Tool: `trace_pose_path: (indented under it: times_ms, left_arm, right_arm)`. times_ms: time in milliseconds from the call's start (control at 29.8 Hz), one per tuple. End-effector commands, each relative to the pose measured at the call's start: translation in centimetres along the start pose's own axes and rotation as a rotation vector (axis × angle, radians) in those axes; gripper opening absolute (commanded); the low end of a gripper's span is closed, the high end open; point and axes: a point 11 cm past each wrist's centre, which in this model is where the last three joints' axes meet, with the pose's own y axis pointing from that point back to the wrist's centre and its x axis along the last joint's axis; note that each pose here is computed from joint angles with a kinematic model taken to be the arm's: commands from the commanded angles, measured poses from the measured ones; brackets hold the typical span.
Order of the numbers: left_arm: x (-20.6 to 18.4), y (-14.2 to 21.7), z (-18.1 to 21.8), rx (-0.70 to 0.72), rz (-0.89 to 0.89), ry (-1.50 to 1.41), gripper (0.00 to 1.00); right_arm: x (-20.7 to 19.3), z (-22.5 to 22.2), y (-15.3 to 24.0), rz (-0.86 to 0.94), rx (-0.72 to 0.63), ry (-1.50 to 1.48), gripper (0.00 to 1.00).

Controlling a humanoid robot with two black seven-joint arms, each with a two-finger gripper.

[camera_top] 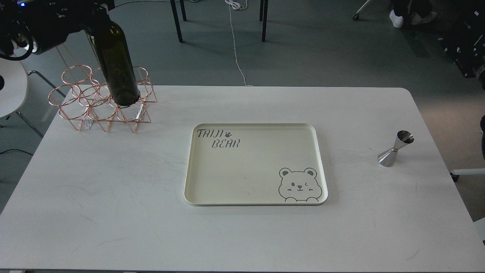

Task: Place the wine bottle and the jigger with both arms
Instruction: 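Lift the bottle and lower it into the copper wire rack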

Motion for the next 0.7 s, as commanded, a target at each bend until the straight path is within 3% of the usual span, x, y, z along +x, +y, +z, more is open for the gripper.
trace_pose_path:
  times_ms: [0, 235, 402, 670]
  left_arm:
    - [-0.5, -0.1, 0.1, -0.003, -0.011, 0.005, 0.14]
    - [-2.4, -0.4, -0.4, 0.016, -0.029, 0.003, 0.19]
    - [-3.3, -0.8, -0.9, 0.035, -0.039, 0.021, 0.37]
    - [-4.9, -0.8, -0.8, 0.034, -0.069, 0.043, 0.39]
  right_arm:
    - [0.0, 0.0, 0.0, 0.001, 0.000, 0.000, 0.96]
    - [0.1, 0.3, 0.2, 0.002, -0.006, 0.001, 0.96]
    - [0.1, 0.3, 0.2, 0.002, -0.006, 0.001, 0.96]
    - [0.1, 0.2, 0.1, 0.003, -0.005, 0.000, 0.96]
